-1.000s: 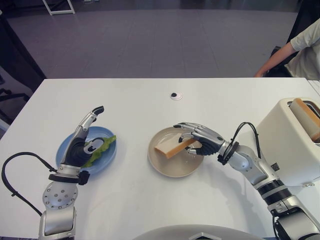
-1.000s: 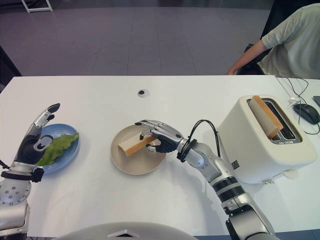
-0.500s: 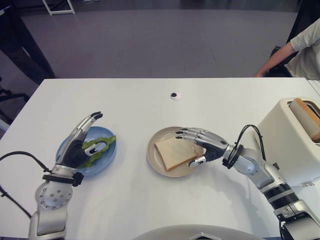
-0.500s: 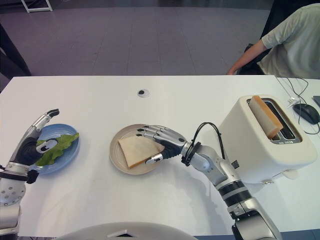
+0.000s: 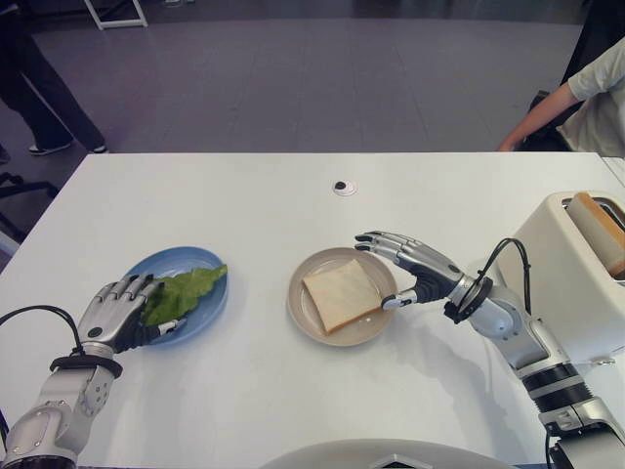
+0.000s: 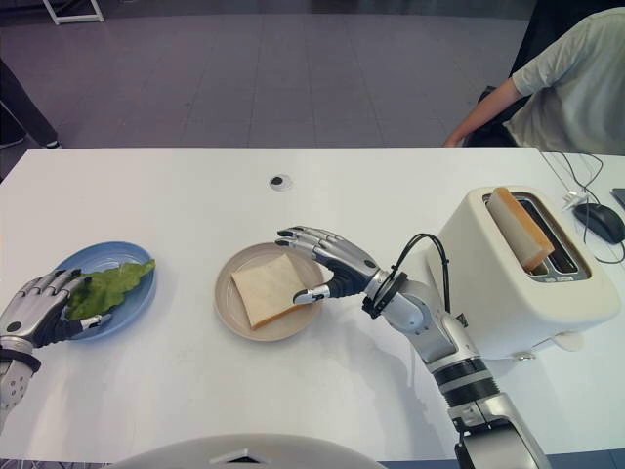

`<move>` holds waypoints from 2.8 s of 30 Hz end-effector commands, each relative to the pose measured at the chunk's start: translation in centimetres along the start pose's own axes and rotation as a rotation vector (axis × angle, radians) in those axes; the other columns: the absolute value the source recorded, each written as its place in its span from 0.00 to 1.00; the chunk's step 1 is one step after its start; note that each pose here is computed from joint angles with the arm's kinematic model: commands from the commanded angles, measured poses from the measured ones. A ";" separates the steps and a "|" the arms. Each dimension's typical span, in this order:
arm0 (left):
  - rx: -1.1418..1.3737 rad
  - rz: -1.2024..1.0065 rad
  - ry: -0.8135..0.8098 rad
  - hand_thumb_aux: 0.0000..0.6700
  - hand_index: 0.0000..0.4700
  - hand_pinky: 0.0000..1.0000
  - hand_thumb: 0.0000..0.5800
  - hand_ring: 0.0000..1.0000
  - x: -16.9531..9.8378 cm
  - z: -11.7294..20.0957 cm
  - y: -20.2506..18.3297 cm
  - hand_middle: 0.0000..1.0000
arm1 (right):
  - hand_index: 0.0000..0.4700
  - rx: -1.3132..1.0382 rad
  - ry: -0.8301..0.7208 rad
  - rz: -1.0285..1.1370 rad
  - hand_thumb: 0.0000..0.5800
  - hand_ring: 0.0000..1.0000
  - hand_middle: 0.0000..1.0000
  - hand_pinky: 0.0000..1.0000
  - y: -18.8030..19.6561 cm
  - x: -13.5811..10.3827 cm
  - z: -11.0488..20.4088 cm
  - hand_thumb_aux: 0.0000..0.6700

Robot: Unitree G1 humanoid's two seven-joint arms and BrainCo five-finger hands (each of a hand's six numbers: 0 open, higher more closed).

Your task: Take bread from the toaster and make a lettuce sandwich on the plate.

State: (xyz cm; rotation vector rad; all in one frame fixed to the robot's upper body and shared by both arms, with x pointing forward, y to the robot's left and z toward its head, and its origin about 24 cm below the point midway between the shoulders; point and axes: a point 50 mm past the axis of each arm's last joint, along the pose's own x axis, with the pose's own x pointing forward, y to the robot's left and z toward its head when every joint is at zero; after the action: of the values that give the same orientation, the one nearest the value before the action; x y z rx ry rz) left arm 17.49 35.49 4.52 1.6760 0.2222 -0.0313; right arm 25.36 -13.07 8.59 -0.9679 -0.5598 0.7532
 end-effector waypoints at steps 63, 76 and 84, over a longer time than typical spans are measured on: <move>-0.451 0.218 -0.724 1.00 1.00 0.00 1.00 0.00 5.2 22.6 3.1 0.00 | 0.00 0.002 0.194 -0.218 0.00 0.00 0.00 0.00 -0.7 -0.2 -3.7 0.00; -0.430 0.233 -0.710 0.00 0.00 0.00 0.00 0.00 5.0 21.7 3.5 0.00 | 0.00 0.001 0.194 -0.204 0.00 0.00 0.00 0.00 -0.7 -0.5 -3.8 0.00; -0.432 0.267 -0.704 0.00 0.00 0.00 0.00 0.00 3.6 19.9 4.2 0.00 | 0.00 -0.003 0.189 -0.194 0.00 0.00 0.00 0.00 -0.7 -0.5 -3.7 0.00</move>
State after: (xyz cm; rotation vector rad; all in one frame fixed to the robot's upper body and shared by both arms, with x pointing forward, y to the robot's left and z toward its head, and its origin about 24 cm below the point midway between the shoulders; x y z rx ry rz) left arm 24.56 15.50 5.39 1.1755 -0.4942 -0.3400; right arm 27.87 -15.48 7.43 -0.9496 -0.4872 0.4692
